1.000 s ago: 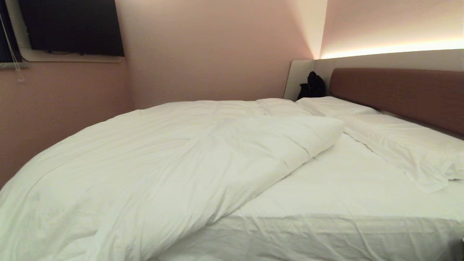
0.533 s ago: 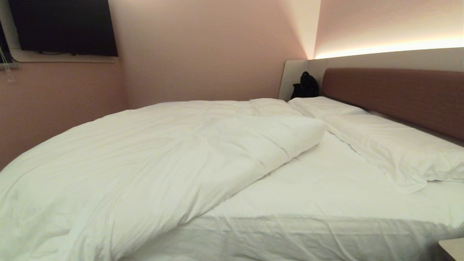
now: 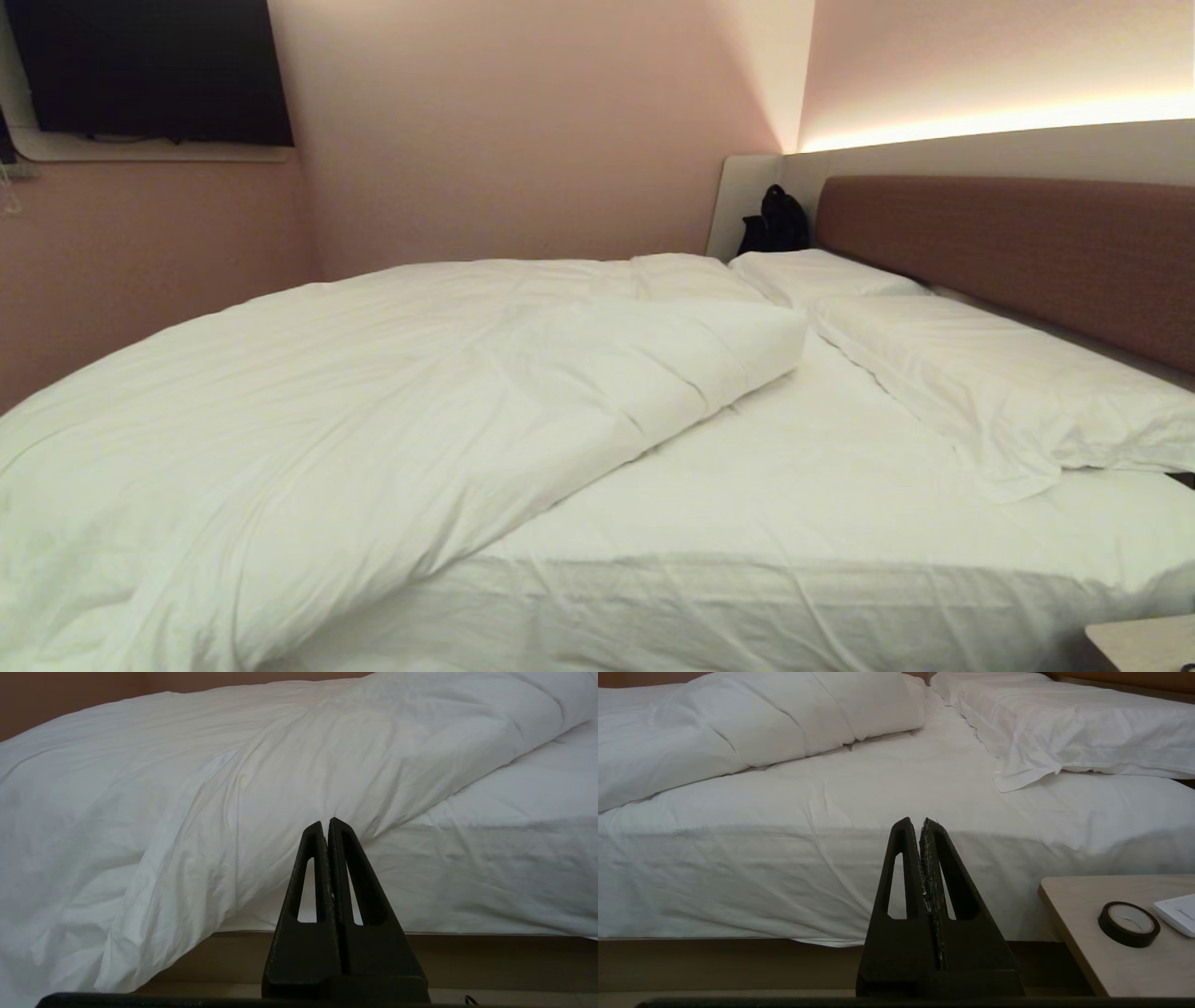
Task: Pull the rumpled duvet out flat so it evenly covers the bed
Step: Hold the folded corner of the quilt
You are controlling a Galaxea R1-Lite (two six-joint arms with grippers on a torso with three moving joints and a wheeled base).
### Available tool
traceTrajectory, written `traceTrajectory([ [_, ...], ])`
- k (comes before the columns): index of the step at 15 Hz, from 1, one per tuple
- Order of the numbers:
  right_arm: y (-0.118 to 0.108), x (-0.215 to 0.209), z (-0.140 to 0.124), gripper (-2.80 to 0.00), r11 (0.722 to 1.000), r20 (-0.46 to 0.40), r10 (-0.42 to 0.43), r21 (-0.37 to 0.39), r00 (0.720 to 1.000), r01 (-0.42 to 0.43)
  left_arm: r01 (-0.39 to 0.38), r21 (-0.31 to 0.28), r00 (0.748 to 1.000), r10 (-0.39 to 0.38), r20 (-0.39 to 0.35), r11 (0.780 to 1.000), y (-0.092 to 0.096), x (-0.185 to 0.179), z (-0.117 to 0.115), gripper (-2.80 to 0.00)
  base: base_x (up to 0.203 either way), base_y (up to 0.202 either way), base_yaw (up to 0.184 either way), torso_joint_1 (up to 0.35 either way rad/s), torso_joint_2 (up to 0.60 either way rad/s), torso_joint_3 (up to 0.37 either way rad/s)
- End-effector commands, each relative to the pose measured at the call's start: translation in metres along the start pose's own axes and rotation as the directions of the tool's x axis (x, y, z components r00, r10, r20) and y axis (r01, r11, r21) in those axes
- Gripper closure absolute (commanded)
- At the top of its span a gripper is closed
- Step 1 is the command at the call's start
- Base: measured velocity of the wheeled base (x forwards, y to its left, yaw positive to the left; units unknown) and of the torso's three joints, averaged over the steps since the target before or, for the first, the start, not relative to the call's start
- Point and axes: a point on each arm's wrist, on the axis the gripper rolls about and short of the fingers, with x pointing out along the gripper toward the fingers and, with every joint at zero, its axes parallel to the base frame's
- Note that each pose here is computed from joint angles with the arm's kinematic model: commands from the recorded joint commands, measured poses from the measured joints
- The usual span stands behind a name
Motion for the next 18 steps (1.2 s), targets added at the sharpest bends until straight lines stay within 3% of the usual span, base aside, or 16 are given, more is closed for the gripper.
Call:
traceTrajectory([
  [1, 0.0000, 0.0000, -0.0001, 0.00, 1.000, 0.000, 0.001, 0.000, 1.000, -0.001, 0.000, 0.000, 1.000, 0.000, 0.001, 1.000, 0.0000, 0.0000, 0.0000, 0.00, 0.000, 0.000, 0.000, 0.000, 0.00, 0.000],
  [18, 0.0000, 0.0000, -0.0001, 0.00, 1.000, 0.000, 0.001, 0.000, 1.000, -0.001, 0.001, 0.002, 1.000, -0.001, -0.001, 1.000, 0.0000, -0.0001, 0.0001, 0.00, 0.000, 0.000, 0.000, 0.000, 0.00, 0.000],
])
